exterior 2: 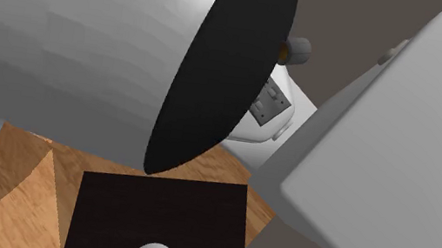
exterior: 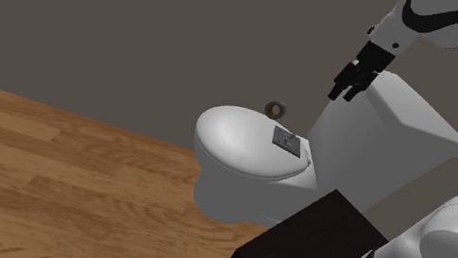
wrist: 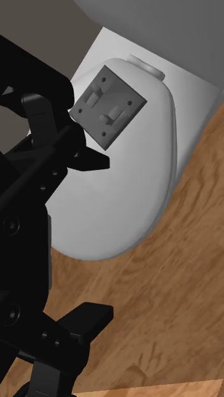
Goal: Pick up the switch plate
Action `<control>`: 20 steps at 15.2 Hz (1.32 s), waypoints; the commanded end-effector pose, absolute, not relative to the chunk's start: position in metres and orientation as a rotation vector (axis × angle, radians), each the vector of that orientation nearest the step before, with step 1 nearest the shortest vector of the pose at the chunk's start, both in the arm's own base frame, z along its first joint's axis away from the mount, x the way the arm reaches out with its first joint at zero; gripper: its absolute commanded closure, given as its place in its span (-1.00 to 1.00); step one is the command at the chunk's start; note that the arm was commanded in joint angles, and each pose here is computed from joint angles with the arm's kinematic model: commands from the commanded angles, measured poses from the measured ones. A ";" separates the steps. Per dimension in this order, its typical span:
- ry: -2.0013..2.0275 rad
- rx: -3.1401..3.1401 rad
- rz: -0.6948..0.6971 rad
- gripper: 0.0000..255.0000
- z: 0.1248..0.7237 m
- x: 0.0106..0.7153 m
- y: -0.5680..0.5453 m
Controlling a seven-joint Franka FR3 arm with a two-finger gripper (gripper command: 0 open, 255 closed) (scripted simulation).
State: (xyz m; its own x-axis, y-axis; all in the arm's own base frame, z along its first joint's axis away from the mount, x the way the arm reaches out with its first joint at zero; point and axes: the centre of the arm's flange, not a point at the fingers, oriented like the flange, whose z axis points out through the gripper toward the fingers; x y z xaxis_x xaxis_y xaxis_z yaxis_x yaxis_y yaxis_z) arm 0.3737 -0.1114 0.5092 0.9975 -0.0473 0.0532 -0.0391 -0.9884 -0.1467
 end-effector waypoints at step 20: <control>0.113 -2.978 -0.106 -1.00 0.305 0.484 -0.269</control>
